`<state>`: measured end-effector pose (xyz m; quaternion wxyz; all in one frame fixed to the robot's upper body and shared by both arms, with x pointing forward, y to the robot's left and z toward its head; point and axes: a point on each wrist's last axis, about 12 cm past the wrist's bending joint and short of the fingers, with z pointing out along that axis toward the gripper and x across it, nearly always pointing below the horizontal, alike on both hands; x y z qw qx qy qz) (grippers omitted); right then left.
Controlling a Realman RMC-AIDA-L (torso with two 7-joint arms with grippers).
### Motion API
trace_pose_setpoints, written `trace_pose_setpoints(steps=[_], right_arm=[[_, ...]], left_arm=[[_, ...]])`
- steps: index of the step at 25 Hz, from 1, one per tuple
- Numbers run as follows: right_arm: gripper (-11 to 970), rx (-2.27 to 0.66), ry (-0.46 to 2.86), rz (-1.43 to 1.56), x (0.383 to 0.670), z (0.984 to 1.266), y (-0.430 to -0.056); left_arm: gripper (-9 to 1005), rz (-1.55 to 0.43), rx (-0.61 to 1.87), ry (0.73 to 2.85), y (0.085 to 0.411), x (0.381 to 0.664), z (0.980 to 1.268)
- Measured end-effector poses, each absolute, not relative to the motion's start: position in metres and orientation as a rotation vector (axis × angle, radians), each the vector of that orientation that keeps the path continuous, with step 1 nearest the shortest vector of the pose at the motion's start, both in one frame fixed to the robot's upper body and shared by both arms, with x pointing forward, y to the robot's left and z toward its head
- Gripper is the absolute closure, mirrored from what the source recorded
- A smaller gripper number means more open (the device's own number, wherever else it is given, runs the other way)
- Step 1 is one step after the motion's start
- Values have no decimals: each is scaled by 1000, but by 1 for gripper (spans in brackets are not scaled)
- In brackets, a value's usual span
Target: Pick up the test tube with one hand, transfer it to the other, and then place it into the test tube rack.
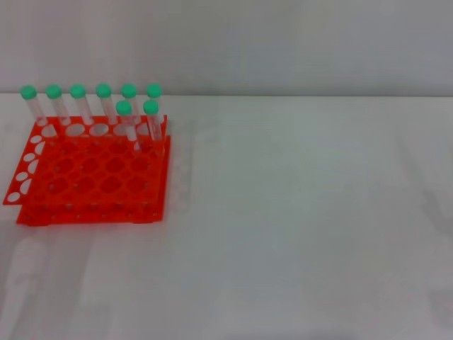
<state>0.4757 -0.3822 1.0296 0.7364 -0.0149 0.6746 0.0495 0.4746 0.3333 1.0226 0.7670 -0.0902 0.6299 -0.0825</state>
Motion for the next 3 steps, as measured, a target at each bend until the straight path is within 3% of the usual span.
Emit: trace_pose_setpoints(steps=[3], right_arm=[[85,-14,1475,103,471,1028,-382]], left_arm=[[116,-189,-200,1370,332,474,1022]])
